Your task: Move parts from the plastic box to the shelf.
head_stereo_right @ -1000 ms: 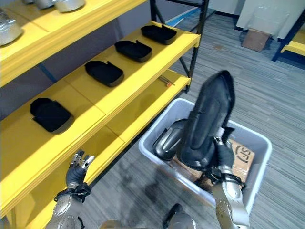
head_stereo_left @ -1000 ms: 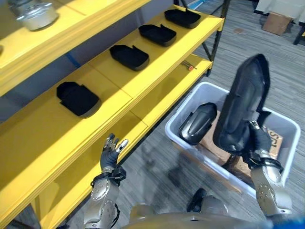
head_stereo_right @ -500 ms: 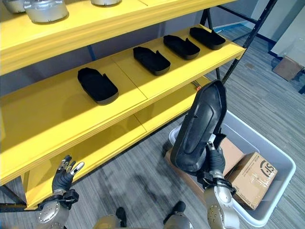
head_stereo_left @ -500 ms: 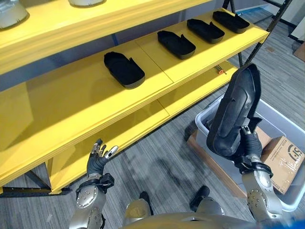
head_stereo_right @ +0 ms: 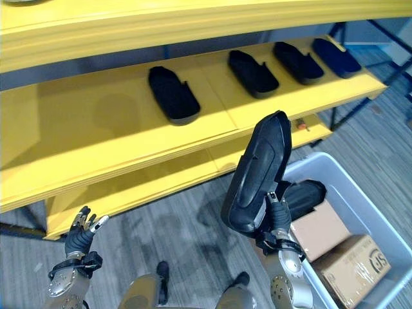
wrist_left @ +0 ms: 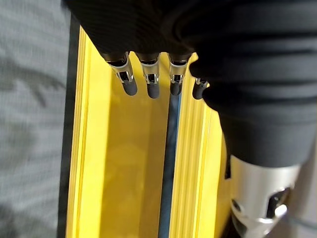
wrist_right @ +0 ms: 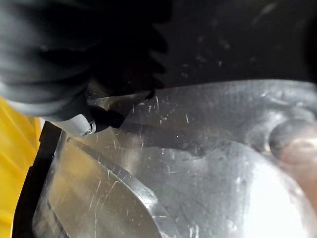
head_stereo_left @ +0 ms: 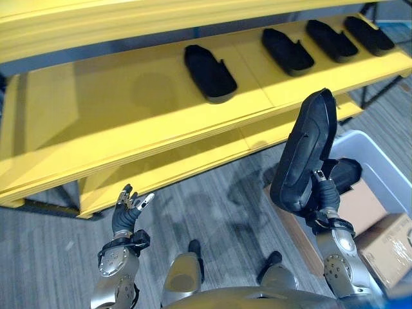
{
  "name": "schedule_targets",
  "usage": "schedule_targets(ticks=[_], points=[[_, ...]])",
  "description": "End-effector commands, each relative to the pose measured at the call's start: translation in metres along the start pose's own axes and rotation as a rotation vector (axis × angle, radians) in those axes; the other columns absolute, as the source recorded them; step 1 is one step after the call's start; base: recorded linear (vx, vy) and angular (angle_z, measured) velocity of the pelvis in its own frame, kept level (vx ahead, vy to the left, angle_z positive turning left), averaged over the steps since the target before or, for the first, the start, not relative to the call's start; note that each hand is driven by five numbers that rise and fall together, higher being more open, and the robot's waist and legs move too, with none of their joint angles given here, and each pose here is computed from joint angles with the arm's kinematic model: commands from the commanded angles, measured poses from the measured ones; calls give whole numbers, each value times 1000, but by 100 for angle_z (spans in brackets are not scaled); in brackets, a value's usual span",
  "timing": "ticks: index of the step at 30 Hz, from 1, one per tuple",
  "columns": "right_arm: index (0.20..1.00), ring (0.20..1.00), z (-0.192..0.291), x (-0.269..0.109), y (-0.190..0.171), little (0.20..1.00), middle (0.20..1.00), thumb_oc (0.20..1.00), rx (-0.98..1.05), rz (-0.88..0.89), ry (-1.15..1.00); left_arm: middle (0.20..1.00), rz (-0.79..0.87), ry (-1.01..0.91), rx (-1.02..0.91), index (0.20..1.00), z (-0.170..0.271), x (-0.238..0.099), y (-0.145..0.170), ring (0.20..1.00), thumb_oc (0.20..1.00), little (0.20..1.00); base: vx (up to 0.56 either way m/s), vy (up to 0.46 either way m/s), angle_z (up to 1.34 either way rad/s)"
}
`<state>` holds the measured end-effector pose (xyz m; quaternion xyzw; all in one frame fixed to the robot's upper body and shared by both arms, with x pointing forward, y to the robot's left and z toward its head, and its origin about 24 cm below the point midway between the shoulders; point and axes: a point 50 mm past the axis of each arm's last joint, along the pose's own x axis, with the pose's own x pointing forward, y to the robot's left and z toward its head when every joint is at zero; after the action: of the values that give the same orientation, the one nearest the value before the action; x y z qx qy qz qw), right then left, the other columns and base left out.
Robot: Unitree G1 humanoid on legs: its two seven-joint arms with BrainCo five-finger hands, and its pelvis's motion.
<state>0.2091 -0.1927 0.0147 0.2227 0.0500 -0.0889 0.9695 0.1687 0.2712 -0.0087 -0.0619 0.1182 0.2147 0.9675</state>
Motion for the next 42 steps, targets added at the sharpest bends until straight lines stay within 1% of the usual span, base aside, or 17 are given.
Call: schedule_targets(ticks=[1, 7, 8, 18, 25, 28, 31, 33, 35, 38, 42], points=[[200, 200, 39, 9, 3, 200, 200, 200, -7, 44, -184, 1000, -28, -142, 63, 1000, 27, -7, -1, 1000, 1000, 1000, 71, -27, 15], [200, 200, 41, 8, 4, 200, 200, 200, 8, 70, -188, 1000, -13, -132, 11, 1000, 21, -3, -7, 1000, 1000, 1000, 144, -106, 58], [200, 200, 44, 7, 1, 200, 200, 200, 4, 63, -195, 1000, -7, -135, -20, 1000, 20, -4, -9, 1000, 1000, 1000, 169, -183, 77], [200, 200, 54, 4, -11, 200, 200, 200, -25, 5, -229, 1000, -29, -70, -46, 1000, 8, -12, -14, 1000, 1000, 1000, 113, -132, 23], [200, 200, 59, 10, -3, 200, 200, 200, -44, 58, -239, 1000, -18, -70, -100, 1000, 6, -12, -17, 1000, 1000, 1000, -5, -56, 15], [200, 200, 64, 10, -8, 200, 200, 200, -43, 11, -275, 1000, -65, -73, -119, 1000, 9, -8, -30, 1000, 1000, 1000, -38, 104, 63], [200, 200, 66, 11, -10, 200, 200, 200, -49, -13, -289, 1000, -76, -82, -108, 1000, 11, -5, -33, 1000, 1000, 1000, 58, 149, 89], [200, 200, 61, 11, -6, 200, 200, 200, -61, 11, -265, 1000, -74, -71, -116, 1000, 7, -8, -32, 1000, 1000, 1000, 126, 370, 14], [200, 200, 58, 13, 4, 200, 200, 200, -44, 51, -256, 1000, -54, -87, -99, 1000, 10, -10, -24, 1000, 1000, 1000, 112, 352, -86], [200, 200, 58, 15, 14, 200, 200, 200, -31, 95, -252, 1000, -24, -93, -77, 1000, 12, -9, -14, 1000, 1000, 1000, 58, 186, -40], [200, 200, 60, 16, 21, 200, 200, 200, -13, 126, -263, 1000, -20, -99, -54, 1000, 15, -8, -11, 1000, 1000, 1000, 47, 98, -1]])
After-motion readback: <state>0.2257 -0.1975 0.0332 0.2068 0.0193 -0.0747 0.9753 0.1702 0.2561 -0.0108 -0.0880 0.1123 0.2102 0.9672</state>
